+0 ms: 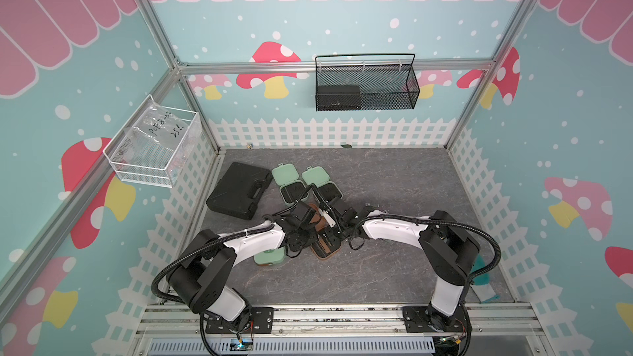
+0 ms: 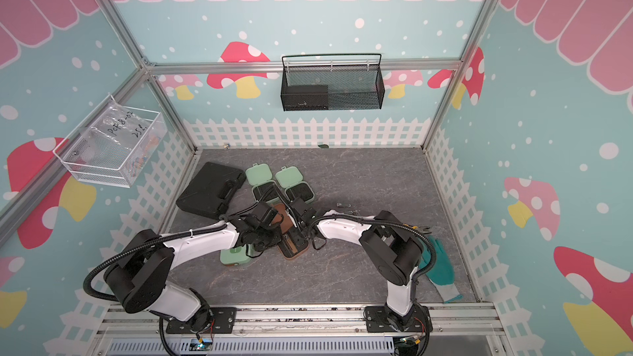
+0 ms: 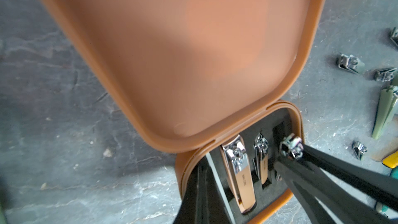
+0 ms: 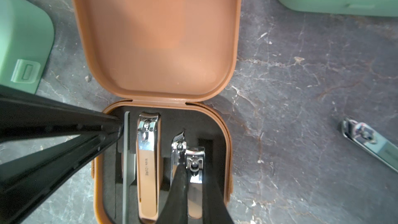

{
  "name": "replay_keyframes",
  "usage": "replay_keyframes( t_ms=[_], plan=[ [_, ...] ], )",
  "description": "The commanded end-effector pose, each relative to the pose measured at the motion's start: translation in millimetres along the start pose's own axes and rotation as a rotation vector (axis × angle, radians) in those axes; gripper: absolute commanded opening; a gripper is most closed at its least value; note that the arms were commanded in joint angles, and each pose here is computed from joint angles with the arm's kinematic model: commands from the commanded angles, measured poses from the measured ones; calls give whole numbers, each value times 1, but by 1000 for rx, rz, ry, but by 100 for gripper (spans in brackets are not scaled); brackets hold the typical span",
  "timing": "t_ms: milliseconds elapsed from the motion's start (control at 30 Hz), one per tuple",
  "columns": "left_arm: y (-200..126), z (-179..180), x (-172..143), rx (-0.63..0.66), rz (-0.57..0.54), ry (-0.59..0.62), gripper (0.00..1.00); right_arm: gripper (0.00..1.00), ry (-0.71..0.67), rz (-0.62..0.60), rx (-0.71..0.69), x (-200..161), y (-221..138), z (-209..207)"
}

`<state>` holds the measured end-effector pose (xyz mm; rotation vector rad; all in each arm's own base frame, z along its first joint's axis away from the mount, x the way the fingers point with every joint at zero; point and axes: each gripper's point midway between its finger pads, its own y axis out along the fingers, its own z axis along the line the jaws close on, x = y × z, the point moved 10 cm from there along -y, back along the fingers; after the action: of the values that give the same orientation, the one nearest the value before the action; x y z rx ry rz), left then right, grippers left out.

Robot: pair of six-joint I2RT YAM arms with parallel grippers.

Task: Organize nail clipper sets
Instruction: Place the nail clipper in the storage box.

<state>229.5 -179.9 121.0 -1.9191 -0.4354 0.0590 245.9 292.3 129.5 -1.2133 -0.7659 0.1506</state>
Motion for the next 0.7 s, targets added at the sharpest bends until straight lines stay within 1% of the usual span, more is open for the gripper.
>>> replay_keyframes(
  t_ms=[0, 200, 367, 500, 667],
  plan=[
    [2, 13, -9, 63, 26, -13, 0, 0, -11, 6, -53, -6, 9, -3],
    [2, 13, -9, 65, 27, -13, 0, 0, -41, 7, -97, -9, 9, -6],
    [2, 14, -9, 64, 25, -14, 0, 0, -46, 24, -87, -16, 11, -3],
    [2, 14, -9, 65, 24, -15, 0, 0, -61, 59, -90, -28, 14, 2],
    [2, 14, -9, 67, 23, -16, 0, 0, -85, 135, -132, -46, 18, 1]
  ],
)
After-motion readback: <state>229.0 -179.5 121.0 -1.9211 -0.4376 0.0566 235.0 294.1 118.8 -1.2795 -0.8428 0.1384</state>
